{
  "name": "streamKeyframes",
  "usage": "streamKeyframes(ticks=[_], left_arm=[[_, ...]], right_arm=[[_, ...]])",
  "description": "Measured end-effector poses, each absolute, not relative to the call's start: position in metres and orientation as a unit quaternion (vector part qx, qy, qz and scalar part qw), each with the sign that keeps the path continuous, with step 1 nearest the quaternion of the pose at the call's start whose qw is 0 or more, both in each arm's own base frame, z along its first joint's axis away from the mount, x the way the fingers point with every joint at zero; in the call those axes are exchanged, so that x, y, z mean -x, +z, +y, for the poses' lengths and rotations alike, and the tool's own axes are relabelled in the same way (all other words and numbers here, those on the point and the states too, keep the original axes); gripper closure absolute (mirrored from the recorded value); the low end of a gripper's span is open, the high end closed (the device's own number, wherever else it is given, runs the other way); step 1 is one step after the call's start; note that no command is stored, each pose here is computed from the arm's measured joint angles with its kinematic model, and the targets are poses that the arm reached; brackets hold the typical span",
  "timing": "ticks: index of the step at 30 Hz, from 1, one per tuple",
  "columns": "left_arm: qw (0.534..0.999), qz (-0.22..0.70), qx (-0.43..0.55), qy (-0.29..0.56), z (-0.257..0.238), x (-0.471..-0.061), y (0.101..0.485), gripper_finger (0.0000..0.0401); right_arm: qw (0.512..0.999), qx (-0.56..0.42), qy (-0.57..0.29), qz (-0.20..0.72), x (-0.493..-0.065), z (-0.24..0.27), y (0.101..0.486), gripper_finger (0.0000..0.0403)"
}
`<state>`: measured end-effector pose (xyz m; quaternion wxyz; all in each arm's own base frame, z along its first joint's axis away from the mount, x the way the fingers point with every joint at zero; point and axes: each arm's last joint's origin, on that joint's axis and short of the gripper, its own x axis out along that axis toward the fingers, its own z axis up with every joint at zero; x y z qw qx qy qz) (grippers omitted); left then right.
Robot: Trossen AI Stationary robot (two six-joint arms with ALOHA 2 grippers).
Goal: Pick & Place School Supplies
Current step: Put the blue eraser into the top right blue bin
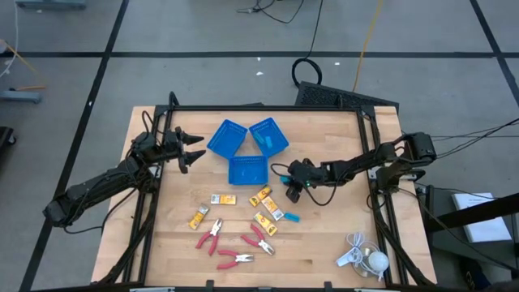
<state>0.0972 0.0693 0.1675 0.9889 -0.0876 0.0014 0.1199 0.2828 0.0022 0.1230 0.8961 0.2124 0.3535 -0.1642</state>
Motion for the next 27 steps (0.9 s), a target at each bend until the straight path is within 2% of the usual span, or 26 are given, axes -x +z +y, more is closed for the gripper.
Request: streamKeyframes(ticks=[7, 19, 27], left_arm=[[0.989, 0.002, 0.088, 0.12, 0.069, -0.097, 0.167, 0.0107], [0.989, 0.002, 0.088, 0.12, 0.069, -0.097, 0.167, 0.0107], [0.989, 0.002, 0.088, 0.12, 0.069, -0.097, 0.167, 0.0107]], right_arm=[[0.904, -0.17, -0.196, 0.338, -0.284, -0.004, 0.124, 0.0312], [0.952, -0.116, -0.188, 0.213, -0.299, -0.023, 0.147, 0.0312], [0.962, -0.107, -0.21, 0.14, -0.302, -0.046, 0.16, 0.0312]])
